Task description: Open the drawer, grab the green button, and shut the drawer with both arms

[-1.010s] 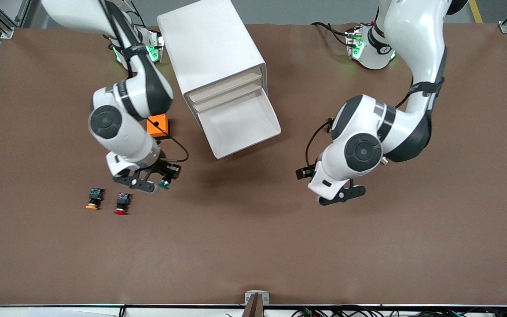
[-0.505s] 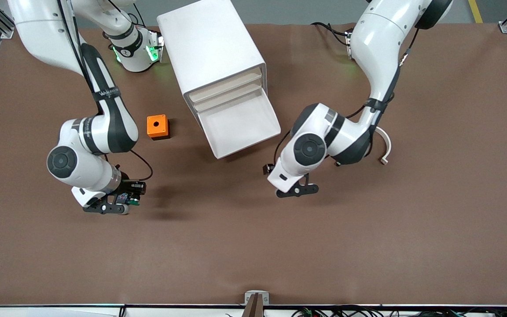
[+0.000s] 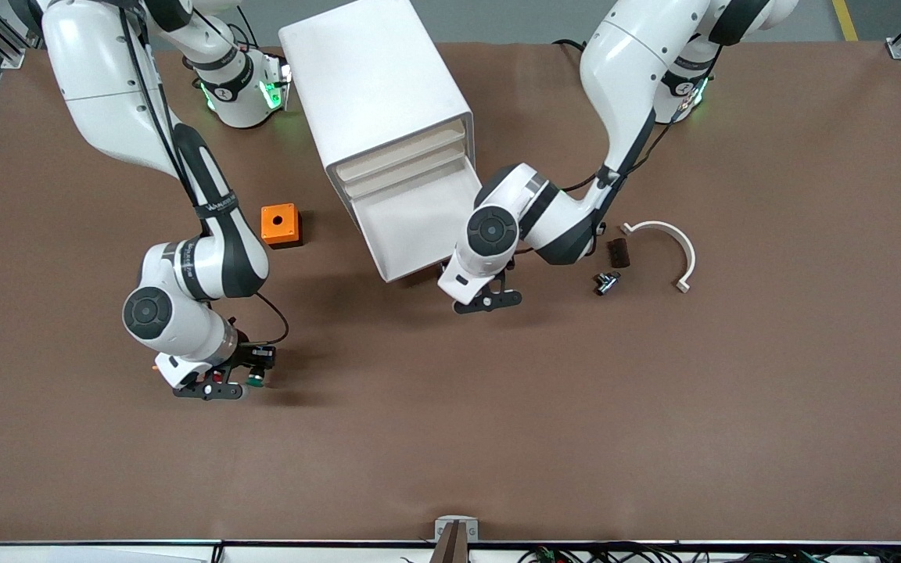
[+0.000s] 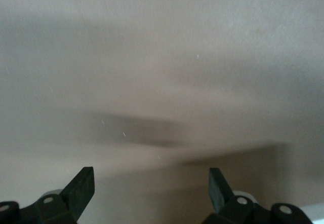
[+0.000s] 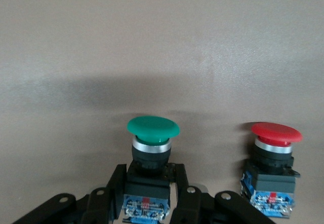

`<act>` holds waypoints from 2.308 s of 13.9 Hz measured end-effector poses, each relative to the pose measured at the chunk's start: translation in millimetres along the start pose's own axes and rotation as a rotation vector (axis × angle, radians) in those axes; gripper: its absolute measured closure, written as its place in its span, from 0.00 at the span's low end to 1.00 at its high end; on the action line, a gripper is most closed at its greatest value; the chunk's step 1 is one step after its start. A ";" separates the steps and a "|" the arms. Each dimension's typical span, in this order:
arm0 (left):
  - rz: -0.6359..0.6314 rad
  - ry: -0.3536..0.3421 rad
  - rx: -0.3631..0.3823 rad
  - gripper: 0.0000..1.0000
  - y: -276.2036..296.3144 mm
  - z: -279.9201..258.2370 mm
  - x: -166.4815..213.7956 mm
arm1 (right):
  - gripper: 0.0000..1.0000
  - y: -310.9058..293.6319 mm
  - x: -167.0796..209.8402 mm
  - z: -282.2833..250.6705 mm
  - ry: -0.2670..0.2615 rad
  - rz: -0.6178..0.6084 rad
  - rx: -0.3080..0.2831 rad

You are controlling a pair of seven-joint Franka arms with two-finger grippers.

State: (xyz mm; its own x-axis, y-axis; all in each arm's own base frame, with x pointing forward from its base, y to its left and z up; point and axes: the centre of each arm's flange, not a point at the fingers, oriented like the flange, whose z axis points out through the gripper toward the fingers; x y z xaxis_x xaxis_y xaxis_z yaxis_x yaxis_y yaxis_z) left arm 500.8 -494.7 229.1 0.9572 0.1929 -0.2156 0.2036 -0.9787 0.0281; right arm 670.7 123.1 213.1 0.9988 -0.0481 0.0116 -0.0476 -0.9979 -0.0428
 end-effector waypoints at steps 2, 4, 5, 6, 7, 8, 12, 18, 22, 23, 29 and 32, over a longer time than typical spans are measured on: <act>-0.054 -0.028 -0.011 0.00 12.0 4.4 -19.2 | 0.57 4.3 -0.1 8.5 -0.008 0.006 -0.004; -0.101 -0.058 -0.012 0.00 24.8 11.5 -43.2 | 0.57 8.4 0.1 17.4 -0.010 0.012 -0.006; -0.119 -0.074 -0.012 0.00 30.7 15.5 -55.7 | 0.57 9.6 0.4 20.7 -0.009 0.014 -0.007; -0.139 -0.096 -0.012 0.00 36.3 20.1 -68.5 | 0.50 9.5 2.3 20.9 -0.004 0.016 -0.004; -0.159 -0.124 -0.015 0.00 41.1 24.9 -81.1 | 0.39 8.1 6.3 16.4 0.007 0.023 0.005; -0.177 -0.153 -0.016 0.00 45.5 29.7 -94.0 | 0.30 6.5 12.1 8.2 0.019 0.032 0.019; -0.230 -0.213 0.005 0.00 57.4 42.6 -135.4 | 0.00 41.7 38.0 -43.4 0.003 0.084 0.048; -0.262 -0.224 0.015 0.00 57.9 45.3 -142.6 | 0.00 104.8 32.1 -149.3 -0.021 0.023 0.073; -0.328 -0.183 -0.040 0.00 39.7 9.0 -89.5 | 0.00 120.4 7.7 -223.8 -0.053 -0.015 0.069; -0.335 -0.151 -0.061 0.00 25.8 -8.9 -60.9 | 0.00 123.2 1.2 -240.5 -0.055 -0.019 0.069; -0.361 0.062 -0.088 0.00 -87.4 -126.4 70.3 | 0.00 141.7 -44.4 -332.6 -0.064 -0.022 0.044; -0.300 0.083 -0.078 0.00 -138.4 -172.0 97.3 | 0.00 151.2 -68.2 -379.6 -0.025 -0.022 0.007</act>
State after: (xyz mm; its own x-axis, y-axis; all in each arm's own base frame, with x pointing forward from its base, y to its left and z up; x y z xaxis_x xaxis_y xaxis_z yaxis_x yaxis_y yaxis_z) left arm 601.0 -328.3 372.1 0.8652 0.4800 -0.1451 0.4909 -0.8697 0.0506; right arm 590.3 -40.6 585.0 0.9996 -0.0248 -0.0127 -0.0254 -0.9984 -0.0497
